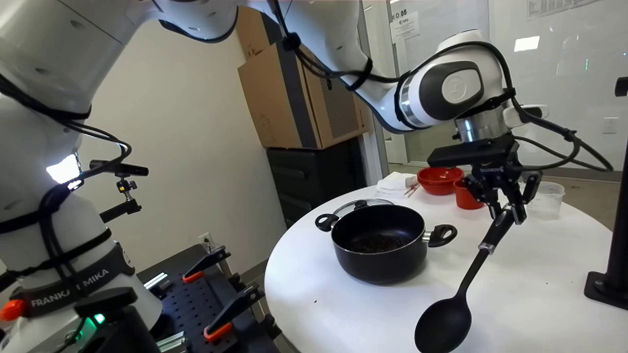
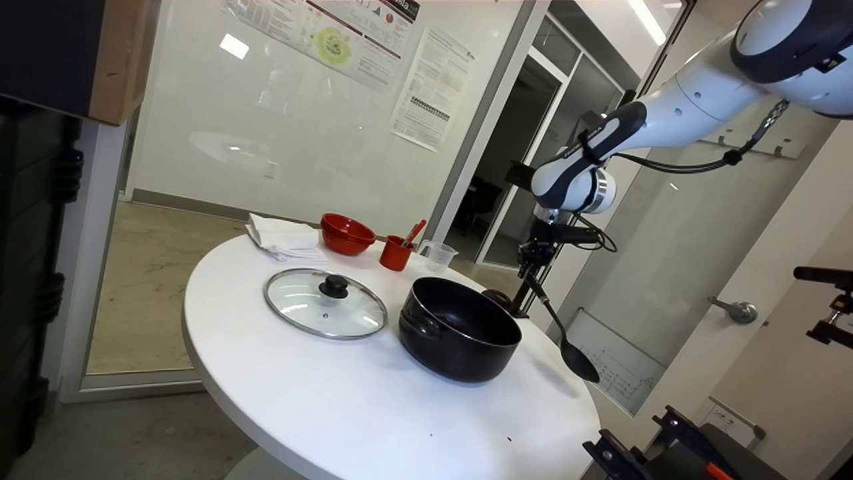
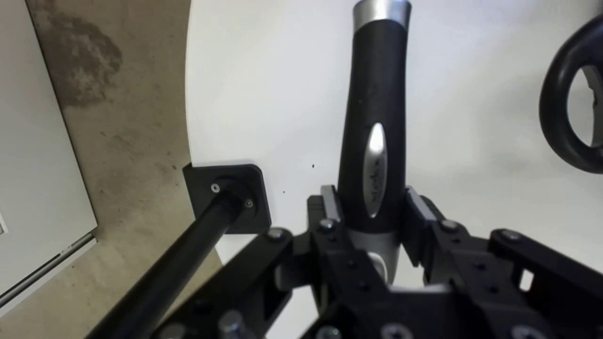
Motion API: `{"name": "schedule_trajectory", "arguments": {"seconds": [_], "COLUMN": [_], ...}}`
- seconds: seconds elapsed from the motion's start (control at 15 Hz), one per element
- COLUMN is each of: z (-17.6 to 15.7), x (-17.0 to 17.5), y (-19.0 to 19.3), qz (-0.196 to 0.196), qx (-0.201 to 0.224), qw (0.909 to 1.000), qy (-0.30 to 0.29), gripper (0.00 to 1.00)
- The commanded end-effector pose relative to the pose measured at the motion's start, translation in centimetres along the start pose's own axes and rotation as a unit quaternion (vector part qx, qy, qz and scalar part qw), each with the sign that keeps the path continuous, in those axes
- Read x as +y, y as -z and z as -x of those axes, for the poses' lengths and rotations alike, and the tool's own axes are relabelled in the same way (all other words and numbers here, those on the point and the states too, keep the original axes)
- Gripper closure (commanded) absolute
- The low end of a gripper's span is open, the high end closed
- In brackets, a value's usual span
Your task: Remove the black ladle from the black pot and put it on the table, put the lid on the black pot
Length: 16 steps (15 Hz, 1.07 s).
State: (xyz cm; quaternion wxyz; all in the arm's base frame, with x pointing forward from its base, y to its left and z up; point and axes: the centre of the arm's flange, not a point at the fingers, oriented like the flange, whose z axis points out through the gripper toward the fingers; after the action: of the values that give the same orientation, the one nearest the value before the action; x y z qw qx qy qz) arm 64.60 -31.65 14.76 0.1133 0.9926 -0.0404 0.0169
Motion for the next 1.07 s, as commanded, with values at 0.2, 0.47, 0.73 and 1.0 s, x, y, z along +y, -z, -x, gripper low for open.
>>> {"name": "schedule_trajectory", "arguments": {"seconds": [0.2, 0.47, 0.73, 1.0], "z": [0.4, -0.1, -1.4, -1.9], "x": [1.8, 0.9, 0.6, 0.2], "y": [-3.5, -4.6, -6.8, -9.5], "qz": [-0.046, -0.060, -0.055, -0.054], "qx": [-0.022, -0.018, -0.030, -0.054], "qw": [0.9987, 0.9977, 0.9978, 0.9970], "qy": [-0.006, 0.027, 0.021, 0.000], "gripper": [0.92, 0.92, 0.92, 0.92]}}
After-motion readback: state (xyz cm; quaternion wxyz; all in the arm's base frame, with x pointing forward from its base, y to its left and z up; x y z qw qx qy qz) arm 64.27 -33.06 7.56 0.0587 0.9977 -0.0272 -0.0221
